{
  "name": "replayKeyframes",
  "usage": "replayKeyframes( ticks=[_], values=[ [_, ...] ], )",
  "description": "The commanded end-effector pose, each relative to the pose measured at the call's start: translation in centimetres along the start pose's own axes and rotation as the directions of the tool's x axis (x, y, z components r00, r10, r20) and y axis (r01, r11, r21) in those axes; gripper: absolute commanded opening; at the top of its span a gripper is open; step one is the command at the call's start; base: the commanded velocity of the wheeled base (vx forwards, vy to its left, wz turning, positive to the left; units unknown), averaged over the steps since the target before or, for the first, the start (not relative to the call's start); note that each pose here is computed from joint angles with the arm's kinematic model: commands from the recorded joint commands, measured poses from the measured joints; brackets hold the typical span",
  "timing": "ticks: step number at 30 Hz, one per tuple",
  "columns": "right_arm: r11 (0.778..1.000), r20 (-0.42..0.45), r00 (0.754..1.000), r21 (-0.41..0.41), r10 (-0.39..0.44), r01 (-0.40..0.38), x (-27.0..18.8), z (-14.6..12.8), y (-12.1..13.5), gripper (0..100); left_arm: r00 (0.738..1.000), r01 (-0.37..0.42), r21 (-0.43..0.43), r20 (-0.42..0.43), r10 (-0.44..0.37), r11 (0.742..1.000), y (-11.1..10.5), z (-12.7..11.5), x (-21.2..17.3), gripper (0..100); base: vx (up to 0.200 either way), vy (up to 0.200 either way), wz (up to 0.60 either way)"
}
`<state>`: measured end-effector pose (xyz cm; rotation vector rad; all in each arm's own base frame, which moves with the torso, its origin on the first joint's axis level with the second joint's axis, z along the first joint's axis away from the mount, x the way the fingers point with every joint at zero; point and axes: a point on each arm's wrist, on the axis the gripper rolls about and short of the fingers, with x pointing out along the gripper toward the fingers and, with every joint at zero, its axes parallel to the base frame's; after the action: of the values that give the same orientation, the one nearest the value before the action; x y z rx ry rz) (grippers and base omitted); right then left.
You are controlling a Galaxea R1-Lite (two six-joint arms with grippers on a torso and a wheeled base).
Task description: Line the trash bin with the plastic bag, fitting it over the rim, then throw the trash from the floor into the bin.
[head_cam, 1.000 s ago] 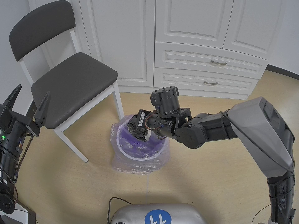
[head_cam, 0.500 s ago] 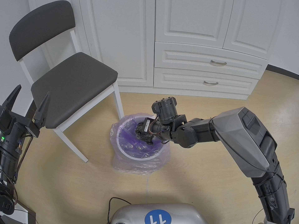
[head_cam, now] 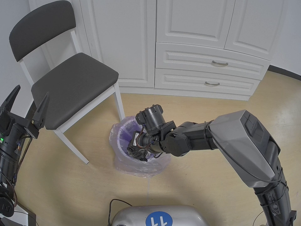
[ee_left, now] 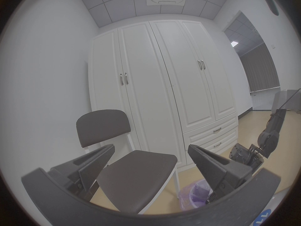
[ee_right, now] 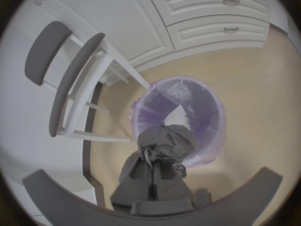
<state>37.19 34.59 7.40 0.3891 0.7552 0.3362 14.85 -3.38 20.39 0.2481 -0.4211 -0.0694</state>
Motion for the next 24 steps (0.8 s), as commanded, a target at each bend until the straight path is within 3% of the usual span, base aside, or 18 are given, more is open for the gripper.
replayKeyframes(
  ticks=[1, 8, 16, 24],
  values=[
    [1.000, 0.006, 1.000, -0.003, 0.020, -0.020, -0.8, 0.1, 0.9, 0, 1.000, -0.001, -0.001, 0.005, 0.001, 1.000, 0.0, 0.1, -0.1, 100, 0.000, 0.000, 0.00],
    [0.999, 0.029, 1.000, 0.034, -0.008, 0.007, 2.1, 1.2, -1.6, 0, 1.000, -0.002, -0.001, 0.003, 0.002, 1.000, 0.0, 0.1, 0.0, 100, 0.000, 0.000, 0.00],
    [0.994, 0.013, 0.997, 0.085, -0.075, 0.073, 6.2, 1.2, -6.8, 0, 1.000, 0.004, 0.000, -0.005, -0.004, 1.000, -0.1, -0.1, 0.0, 100, 0.000, 0.000, 0.00],
    [0.993, 0.088, 0.995, 0.110, -0.051, 0.042, 6.9, 2.1, -7.8, 0, 1.000, 0.003, 0.002, -0.007, -0.003, 1.000, 0.0, -0.1, -0.1, 100, 0.000, 0.000, 0.00]
  ],
)
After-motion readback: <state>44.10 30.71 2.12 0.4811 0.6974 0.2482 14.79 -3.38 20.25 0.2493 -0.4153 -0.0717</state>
